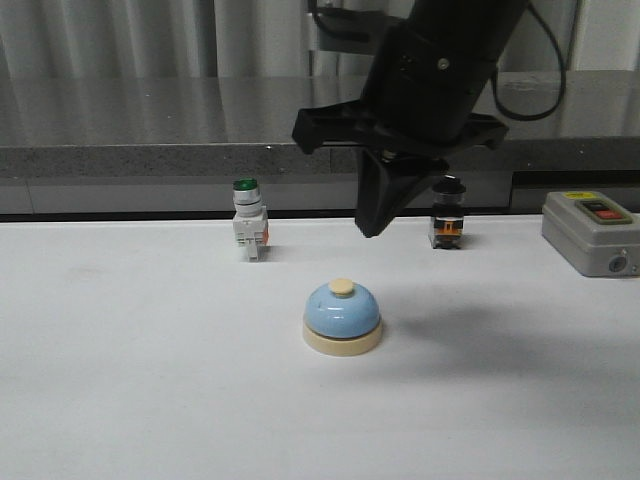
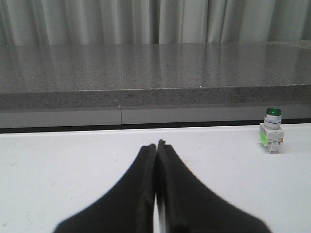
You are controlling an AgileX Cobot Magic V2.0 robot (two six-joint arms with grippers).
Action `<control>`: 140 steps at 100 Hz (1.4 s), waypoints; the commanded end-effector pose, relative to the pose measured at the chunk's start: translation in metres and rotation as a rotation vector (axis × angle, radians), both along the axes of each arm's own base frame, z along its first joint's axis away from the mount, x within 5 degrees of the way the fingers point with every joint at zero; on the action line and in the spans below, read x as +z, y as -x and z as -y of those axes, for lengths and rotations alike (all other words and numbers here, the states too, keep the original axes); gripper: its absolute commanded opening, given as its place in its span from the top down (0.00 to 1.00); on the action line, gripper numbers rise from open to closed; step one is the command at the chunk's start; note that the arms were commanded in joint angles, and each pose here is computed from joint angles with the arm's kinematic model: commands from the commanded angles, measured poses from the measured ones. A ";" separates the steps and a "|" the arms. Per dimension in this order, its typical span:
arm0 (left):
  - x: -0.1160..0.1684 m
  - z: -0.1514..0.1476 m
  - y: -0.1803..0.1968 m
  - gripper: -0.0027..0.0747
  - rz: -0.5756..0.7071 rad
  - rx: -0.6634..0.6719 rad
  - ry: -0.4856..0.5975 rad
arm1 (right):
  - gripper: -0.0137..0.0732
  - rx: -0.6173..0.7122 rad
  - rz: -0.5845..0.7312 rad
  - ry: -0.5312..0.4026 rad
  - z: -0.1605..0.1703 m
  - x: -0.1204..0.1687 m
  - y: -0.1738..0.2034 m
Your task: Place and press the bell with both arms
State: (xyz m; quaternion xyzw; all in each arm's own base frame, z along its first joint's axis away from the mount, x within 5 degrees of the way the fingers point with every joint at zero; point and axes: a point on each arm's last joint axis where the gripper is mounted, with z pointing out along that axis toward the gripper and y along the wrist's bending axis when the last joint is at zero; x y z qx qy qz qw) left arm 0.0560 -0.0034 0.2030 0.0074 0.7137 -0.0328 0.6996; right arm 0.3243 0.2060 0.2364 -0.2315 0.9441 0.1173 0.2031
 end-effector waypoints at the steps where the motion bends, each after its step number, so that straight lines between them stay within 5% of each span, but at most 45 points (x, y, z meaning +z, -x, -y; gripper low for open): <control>1: -0.005 -0.001 0.000 0.99 0.070 0.008 0.018 | 0.91 0.015 0.064 -0.046 -0.008 0.022 -0.003; 81: -0.005 -0.001 0.000 0.99 0.070 0.008 0.018 | 0.91 0.042 -0.065 0.031 -0.025 -0.028 -0.013; 102: -0.005 -0.001 0.000 0.99 0.070 0.008 0.018 | 0.91 0.052 -0.049 0.017 -0.025 -0.003 -0.013; 140: -0.005 -0.001 0.000 0.99 0.070 0.008 0.018 | 0.91 0.038 0.162 -0.066 0.000 0.085 0.010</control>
